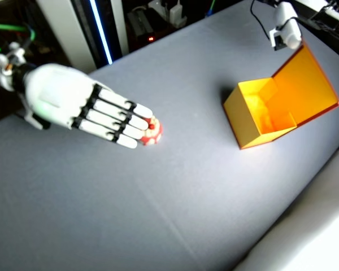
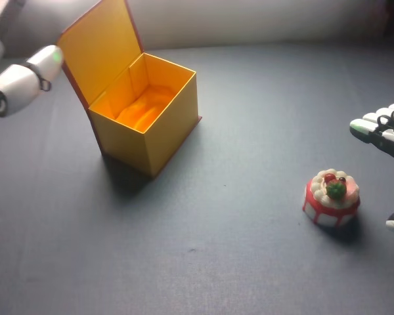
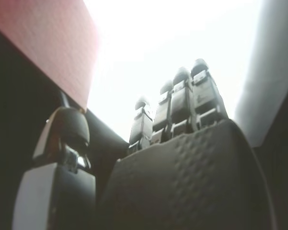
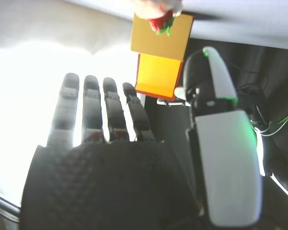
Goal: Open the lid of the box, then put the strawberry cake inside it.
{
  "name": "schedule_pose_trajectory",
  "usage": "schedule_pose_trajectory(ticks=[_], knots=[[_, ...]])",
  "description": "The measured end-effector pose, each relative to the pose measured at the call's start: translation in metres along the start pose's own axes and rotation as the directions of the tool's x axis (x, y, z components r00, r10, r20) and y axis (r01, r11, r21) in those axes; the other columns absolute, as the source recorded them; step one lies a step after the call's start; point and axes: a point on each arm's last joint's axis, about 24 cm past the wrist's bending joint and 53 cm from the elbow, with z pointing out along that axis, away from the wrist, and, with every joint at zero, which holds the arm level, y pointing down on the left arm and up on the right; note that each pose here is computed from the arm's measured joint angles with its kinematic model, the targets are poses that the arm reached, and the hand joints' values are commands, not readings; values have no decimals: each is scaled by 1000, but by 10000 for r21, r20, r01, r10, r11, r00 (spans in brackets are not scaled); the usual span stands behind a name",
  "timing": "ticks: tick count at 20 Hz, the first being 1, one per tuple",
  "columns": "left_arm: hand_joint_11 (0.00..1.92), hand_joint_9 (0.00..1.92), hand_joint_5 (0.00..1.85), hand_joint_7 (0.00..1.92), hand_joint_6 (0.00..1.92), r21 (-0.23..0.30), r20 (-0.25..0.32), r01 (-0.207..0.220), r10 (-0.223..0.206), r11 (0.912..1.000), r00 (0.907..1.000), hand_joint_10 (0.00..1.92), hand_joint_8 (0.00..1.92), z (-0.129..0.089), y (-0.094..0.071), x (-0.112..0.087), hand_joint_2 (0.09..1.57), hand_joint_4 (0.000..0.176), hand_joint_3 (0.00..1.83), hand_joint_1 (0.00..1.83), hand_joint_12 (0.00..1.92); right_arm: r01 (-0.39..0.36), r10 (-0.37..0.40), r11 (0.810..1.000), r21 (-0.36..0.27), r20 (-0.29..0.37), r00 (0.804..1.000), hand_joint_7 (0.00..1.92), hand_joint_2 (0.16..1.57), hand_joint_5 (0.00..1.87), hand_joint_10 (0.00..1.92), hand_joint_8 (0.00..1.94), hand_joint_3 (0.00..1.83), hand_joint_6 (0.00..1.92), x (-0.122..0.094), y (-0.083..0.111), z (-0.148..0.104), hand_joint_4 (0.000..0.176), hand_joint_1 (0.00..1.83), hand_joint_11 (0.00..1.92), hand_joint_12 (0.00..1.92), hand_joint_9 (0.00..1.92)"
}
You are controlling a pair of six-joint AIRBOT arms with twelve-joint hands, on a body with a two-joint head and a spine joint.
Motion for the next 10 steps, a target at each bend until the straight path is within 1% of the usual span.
schedule_pose_trajectory(ticks=[1, 2, 3, 4, 5, 6, 7, 8, 9, 10], knots=[[11, 0, 0, 0, 0, -333, 74, -39, 41, 9994, 10000, 0, 0, 0, 9, -6, 1402, 139, 2, 514, 7, 6, -6, 10000, -8, -16, 10000, 0, 1173, 0, 0, 0, 0, 0, 0, 0, 0, 0, 817, 0, 0, 0], [1, 0, 0, 0, 0, -531, 31, -83, 85, 9986, 10000, 0, 0, -1, 16, -6, 1411, 130, 4, 551, 1, 2, -2, 10000, 14, -33, 10000, 0, 1177, 0, 0, 0, 0, 0, 1, 0, 0, 0, 821, 0, 0, 0], [0, 0, 0, 0, 0, -817, -88, -106, 99, 9966, 9999, 0, 0, -2, 24, -5, 1406, 130, 0, 607, 0, -1, 1, 10000, 14, -23, 10000, 0, 1180, 0, 0, 0, 0, 0, 1, 0, 0, 0, 797, 0, 0, 0], [0, 0, 0, 0, 0, -1002, -251, -143, 119, 9949, 9996, 0, 0, -2, 29, -2, 1403, 122, 0, 637, 0, 5, -5, 10000, 20, -11, 10000, 0, 1182, 0, 0, 0, 0, 0, 0, -1, 0, 0, 794, 0, 0, 0], [0, 0, 0, 0, 0, -1208, -374, -223, 179, 9924, 9991, 0, 0, -1, 35, -2, 1393, 141, 0, 682, 0, 17, -17, 10000, 6, -15, 10000, 0, 1191, 0, 0, 0, 4, 0, 0, -1, 0, 0, 764, 0, 0, 0], [0, 0, 0, 0, 0, -1269, -337, -204, 163, 9917, 9993, 0, 0, -1, 36, -3, 1393, 141, 0, 682, 0, 15, -15, 10000, 9, -13, 10000, 0, 1191, 0, 0, 0, 4, 0, 0, -1, 0, 0, 764, 0, 0, 0], [0, 0, 0, 0, 0, -1319, -336, -232, 189, 9910, 9993, 0, 0, -1, 37, -5, 1394, 111, 0, 746, 0, 8, -8, 10000, 22, -7, 10000, 0, 1193, 0, 0, 0, 4, 0, 0, -1, 0, 0, 773, 0, 0, 0], [0, 0, 0, 0, 0, -1261, -531, -426, 362, 9911, 9979, 0, 0, -4, 36, -5, 1386, 108, 0, 754, 0, -19, 19, 10000, 19, -4, 10000, 0, 1190, 0, 0, 0, 2, 0, 0, -1, 0, 0, 788, 0, 0, 0], [0, 0, 0, 0, 0, -1018, -805, -624, 543, 9928, 9953, 0, 0, -8, 29, -2, 1386, 125, 0, 709, 0, -41, 41, 10000, 6, -16, 10000, 0, 1193, 0, 0, 0, 3, 0, 0, -1, 0, 0, 769, 0, 0, 0], [0, 0, 0, 0, 0, -770, -994, -746, 668, 9942, 9928, 0, 0, -10, 22, 2, 1385, 130, 0, 747, 0, -81, 81, 10000, -19, -32, 10000, 0, 1192, 0, 0, 0, 2, 0, 0, -1, 0, 0, 753, 0, 0, 0]])
